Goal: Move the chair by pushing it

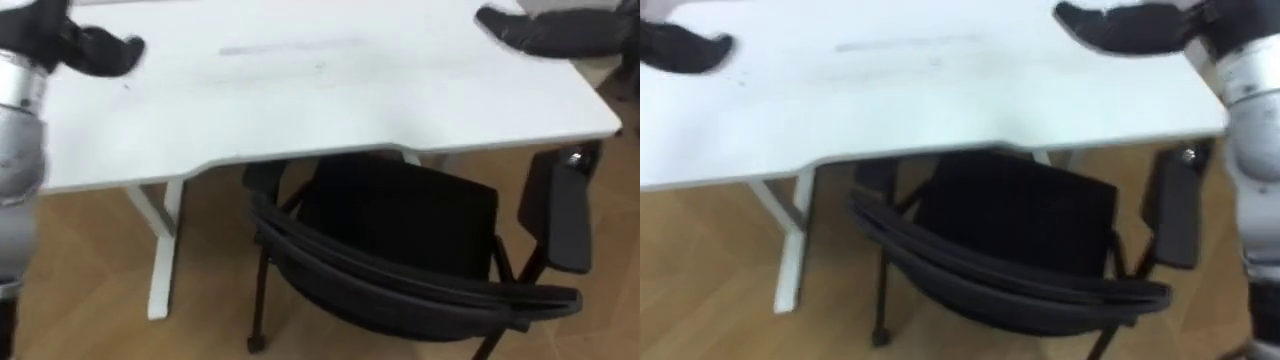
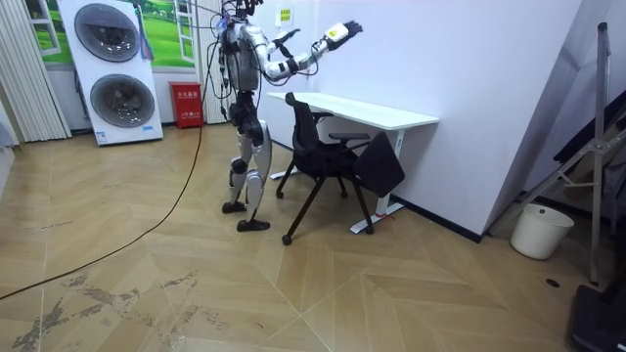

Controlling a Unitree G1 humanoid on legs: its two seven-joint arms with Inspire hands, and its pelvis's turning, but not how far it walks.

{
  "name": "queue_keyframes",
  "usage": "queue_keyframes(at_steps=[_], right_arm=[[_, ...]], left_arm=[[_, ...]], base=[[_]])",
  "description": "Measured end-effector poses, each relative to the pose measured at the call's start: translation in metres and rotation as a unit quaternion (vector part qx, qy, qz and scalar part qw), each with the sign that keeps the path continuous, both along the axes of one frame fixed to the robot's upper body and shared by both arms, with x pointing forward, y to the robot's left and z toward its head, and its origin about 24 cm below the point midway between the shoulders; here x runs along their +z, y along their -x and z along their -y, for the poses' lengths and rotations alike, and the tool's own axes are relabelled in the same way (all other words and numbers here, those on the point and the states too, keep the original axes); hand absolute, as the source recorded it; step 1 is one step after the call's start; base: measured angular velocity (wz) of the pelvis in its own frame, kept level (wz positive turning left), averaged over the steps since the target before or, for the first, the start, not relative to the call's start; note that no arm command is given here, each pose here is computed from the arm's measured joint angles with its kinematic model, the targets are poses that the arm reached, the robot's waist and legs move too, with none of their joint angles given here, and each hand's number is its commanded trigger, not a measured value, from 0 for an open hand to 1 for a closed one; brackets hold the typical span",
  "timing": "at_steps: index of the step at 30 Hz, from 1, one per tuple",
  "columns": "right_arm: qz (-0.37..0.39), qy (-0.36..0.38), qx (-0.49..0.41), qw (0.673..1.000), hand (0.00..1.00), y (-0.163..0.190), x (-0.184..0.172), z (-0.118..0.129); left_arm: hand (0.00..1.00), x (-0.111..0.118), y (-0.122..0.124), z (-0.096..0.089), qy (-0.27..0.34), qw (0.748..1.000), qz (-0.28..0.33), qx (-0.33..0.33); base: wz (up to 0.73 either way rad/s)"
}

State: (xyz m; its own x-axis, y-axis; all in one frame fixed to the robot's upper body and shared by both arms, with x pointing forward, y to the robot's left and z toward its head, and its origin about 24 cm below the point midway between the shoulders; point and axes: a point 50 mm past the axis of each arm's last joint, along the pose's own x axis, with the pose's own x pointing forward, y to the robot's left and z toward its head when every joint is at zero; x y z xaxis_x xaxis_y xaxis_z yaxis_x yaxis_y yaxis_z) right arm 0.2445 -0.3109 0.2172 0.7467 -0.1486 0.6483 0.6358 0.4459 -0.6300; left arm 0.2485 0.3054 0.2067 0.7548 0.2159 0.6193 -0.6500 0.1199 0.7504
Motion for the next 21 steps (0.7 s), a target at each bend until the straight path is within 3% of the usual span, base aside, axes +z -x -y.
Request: queue_keyframes(at_steps=[5, 13, 16, 19, 21], right_arm=[[0.12, -0.084, -0.109, 0.983, 0.0, 0.043, 0.01, 0.051], [0.238, -0.162, -0.296, 0.911, 0.0, 0.111, -0.007, 0.102], [0.232, -0.196, -0.363, 0.881, 0.0, 0.131, -0.032, 0.114], [0.183, -0.266, -0.428, 0.844, 0.0, 0.156, -0.083, 0.116], [0.114, -0.346, -0.473, 0.802, 0.0, 0.172, -0.138, 0.11]], left_arm=[[0.0, -0.002, 0.042, -0.038, 0.007, 0.988, 0.116, 0.106], [0.0, -0.04, 0.098, -0.079, 0.054, 0.96, 0.157, 0.227], [0.0, -0.068, 0.113, -0.085, 0.101, 0.945, 0.152, 0.273], [0.0, -0.109, 0.129, -0.086, 0.171, 0.927, 0.115, 0.314], [0.0, -0.154, 0.141, -0.079, 0.231, 0.905, 0.057, 0.351]], base=[[-0.13], [-0.1], [-0.05], [-0.01], [-0.07]])
